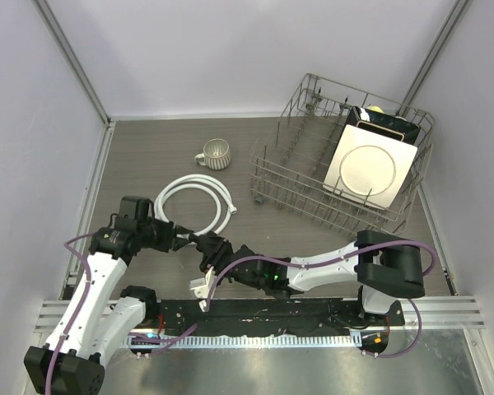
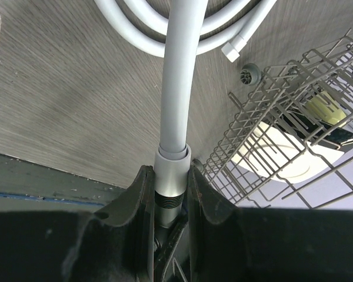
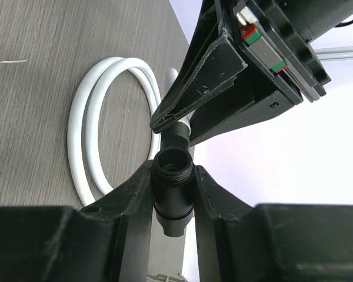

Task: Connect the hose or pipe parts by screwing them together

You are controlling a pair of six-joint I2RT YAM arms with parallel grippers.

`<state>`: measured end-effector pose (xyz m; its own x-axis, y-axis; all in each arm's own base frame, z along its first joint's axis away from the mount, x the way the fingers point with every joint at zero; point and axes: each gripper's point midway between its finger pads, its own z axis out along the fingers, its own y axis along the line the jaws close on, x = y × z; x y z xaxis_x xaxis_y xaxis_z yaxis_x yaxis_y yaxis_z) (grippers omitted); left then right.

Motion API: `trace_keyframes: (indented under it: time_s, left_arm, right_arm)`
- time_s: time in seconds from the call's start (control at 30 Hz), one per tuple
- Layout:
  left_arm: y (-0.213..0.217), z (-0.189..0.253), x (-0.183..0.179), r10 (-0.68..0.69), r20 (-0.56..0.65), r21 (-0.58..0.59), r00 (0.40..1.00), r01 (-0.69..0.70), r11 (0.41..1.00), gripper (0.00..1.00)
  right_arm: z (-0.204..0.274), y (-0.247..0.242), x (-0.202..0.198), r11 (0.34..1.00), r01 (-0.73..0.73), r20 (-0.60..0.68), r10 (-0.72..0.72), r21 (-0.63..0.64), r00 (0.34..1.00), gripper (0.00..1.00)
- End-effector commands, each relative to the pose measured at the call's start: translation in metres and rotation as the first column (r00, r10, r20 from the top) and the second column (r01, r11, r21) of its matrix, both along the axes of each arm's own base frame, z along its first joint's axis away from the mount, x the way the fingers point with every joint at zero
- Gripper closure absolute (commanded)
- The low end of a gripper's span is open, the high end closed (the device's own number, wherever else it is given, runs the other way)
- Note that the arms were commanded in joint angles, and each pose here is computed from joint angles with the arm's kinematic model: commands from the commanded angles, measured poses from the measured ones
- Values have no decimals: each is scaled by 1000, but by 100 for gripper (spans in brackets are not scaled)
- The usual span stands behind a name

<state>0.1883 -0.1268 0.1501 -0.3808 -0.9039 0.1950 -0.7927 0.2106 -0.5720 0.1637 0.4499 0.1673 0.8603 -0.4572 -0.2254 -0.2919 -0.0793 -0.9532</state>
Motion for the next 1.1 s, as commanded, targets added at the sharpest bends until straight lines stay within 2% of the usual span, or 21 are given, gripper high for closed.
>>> trace_keyframes:
  time_s: [0.0,0.27,0.53,0.77,0.9,1.07]
  left_arm:
    - [-22,46,-1,-92,121,-114,988,106,988,100]
    - [-24,43,-6,-116,133,-121,984,133,984,100]
    - [-24,47,-5,-122,153,-111,981,140,984,100]
    - [-21,46,-4,-123,174,-84,977,139,987,100]
    - [-19,53,-1,-113,207,-78,972,131,988,100]
    - [-17,55,4,-98,234,-69,967,117,991,100]
  right_arm:
    - [1,-1,-8,999,-30,-48,32,40,998,99]
    - [6,6,-7,995,-35,-68,42,94,997,99]
    - [6,23,2,997,-31,-42,35,76,999,99]
    - [10,34,7,988,35,-176,-8,150,984,99]
    - [17,40,10,957,132,-349,-35,258,937,99]
    - [18,44,18,923,252,-477,-88,292,874,99]
